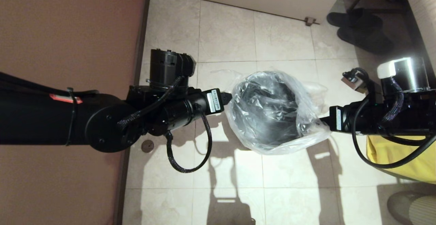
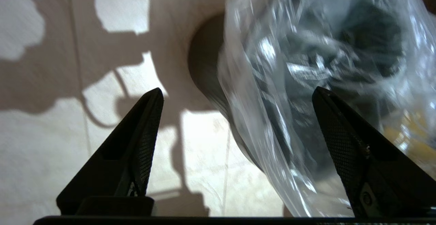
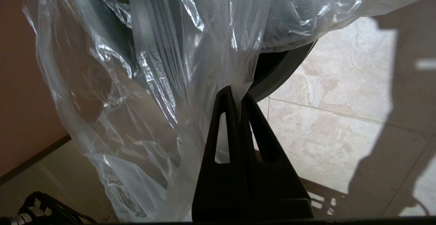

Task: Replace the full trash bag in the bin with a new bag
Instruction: Put the new garbage bag on the trash can

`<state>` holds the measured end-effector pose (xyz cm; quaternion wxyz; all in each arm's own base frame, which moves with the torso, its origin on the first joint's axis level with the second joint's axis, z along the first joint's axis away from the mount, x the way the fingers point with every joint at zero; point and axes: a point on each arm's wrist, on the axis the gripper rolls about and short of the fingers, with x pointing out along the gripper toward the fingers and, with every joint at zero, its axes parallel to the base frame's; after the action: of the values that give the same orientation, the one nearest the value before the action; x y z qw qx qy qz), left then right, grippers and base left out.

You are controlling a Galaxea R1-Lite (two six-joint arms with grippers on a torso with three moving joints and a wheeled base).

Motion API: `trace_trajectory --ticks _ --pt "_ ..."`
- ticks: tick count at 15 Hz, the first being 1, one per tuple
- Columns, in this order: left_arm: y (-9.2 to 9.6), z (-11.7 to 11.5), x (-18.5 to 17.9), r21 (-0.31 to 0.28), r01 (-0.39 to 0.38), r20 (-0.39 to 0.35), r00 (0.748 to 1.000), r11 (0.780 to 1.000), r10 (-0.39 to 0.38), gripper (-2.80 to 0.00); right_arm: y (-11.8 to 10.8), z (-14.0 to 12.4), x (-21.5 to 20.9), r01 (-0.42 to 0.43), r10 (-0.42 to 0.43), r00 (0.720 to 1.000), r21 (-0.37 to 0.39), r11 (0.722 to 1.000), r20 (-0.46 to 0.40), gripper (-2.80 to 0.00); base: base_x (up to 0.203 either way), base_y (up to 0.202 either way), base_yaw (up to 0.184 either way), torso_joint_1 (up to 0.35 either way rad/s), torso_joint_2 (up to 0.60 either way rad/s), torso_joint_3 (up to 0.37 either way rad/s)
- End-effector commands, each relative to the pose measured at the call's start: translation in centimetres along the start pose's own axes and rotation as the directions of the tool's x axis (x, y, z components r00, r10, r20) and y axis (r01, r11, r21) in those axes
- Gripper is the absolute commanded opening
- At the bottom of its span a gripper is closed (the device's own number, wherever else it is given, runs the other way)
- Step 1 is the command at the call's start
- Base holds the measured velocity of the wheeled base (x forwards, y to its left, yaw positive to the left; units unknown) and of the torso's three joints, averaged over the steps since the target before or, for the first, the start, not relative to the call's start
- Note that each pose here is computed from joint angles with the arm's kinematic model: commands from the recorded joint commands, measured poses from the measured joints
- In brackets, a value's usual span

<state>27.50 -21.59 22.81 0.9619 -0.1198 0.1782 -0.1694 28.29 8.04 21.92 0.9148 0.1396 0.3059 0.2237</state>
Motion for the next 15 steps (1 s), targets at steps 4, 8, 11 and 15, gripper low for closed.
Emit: trace_trajectory --ticks 4,8,11,15 --pt "-1.3 -1.3 1.0 -0.019 0.017 -0.042 0.999 1.000 -0.018 0.00 0.1 -0.8 -0.3 -0.003 0.003 1.000 -0.013 1.000 -0.019 -2.80 0.000 0.000 0.000 0.000 0.00 0.000" --pt "-1.4 -2.2 3.4 -0.006 -0.002 -0.066 0.998 1.000 0.002 -2.80 0.1 -0.8 -0.4 -0.007 0.007 1.000 -0.031 0.999 -0.015 -2.80 0.000 0.000 0.000 0.000 0.00 0.000" --pt "-1.4 -3.1 4.7 0.002 -0.012 -0.087 0.996 1.000 0.012 -2.80 0.1 -0.8 -0.4 -0.011 0.010 1.000 -0.036 0.999 -0.017 -2.80 0.000 0.000 0.000 0.000 0.00 0.000" --pt "-1.7 -2.8 4.2 0.000 -0.002 -0.080 0.997 1.000 0.002 -2.80 0.1 -0.9 -0.4 -0.005 0.004 1.000 -0.037 0.999 -0.019 -2.80 0.000 0.000 0.000 0.000 0.00 0.000"
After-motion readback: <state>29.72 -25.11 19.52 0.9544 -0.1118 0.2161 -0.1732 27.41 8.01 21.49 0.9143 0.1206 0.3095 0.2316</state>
